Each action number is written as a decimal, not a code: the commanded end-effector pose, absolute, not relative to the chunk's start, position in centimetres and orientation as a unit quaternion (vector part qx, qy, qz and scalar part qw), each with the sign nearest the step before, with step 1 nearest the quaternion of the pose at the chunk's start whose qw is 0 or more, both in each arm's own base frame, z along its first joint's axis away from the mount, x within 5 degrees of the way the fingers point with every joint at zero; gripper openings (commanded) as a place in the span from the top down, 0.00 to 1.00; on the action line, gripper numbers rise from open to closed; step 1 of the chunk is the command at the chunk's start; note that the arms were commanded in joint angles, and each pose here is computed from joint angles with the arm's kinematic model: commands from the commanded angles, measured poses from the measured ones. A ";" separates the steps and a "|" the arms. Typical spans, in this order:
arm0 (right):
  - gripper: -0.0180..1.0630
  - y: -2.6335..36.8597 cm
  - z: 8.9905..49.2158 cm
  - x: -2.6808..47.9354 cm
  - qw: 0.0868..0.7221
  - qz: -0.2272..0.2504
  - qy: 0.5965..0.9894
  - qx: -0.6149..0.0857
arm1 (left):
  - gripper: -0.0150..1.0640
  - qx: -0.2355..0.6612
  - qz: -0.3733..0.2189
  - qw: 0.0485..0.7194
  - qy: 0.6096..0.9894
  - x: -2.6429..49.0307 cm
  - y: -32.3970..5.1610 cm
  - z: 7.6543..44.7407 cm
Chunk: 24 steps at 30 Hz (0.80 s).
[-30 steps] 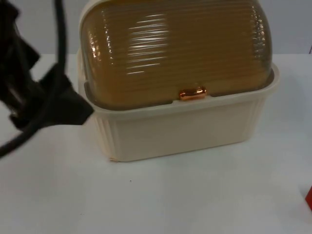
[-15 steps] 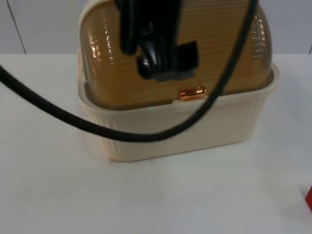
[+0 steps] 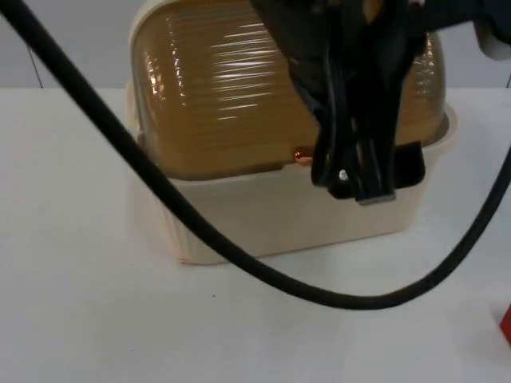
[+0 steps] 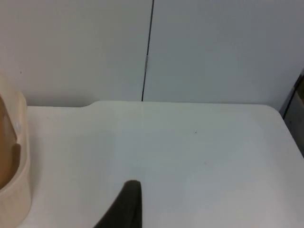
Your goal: Open the box lid with the left hand, place the block into the box with the right hand, then close the box lid with the left hand.
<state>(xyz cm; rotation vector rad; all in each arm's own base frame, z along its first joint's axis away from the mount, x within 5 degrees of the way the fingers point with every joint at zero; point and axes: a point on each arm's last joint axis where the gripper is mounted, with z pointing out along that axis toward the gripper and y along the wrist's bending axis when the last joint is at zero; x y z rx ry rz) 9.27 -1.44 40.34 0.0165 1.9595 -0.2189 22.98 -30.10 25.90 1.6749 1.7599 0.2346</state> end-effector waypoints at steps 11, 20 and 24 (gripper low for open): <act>0.09 -1.5 40.7 9.2 0.558 -0.100 0.823 0.004 | 0.01 0.631 0.149 0.343 0.680 23.8 -30.1 22.1; 0.09 -1.5 40.7 9.2 0.557 -0.100 0.824 0.004 | 0.01 0.613 0.206 0.442 0.621 21.1 -30.1 19.7; 0.09 -1.5 40.7 9.2 0.556 -0.100 0.825 0.005 | 0.01 0.619 0.212 0.456 0.603 20.9 -30.4 19.7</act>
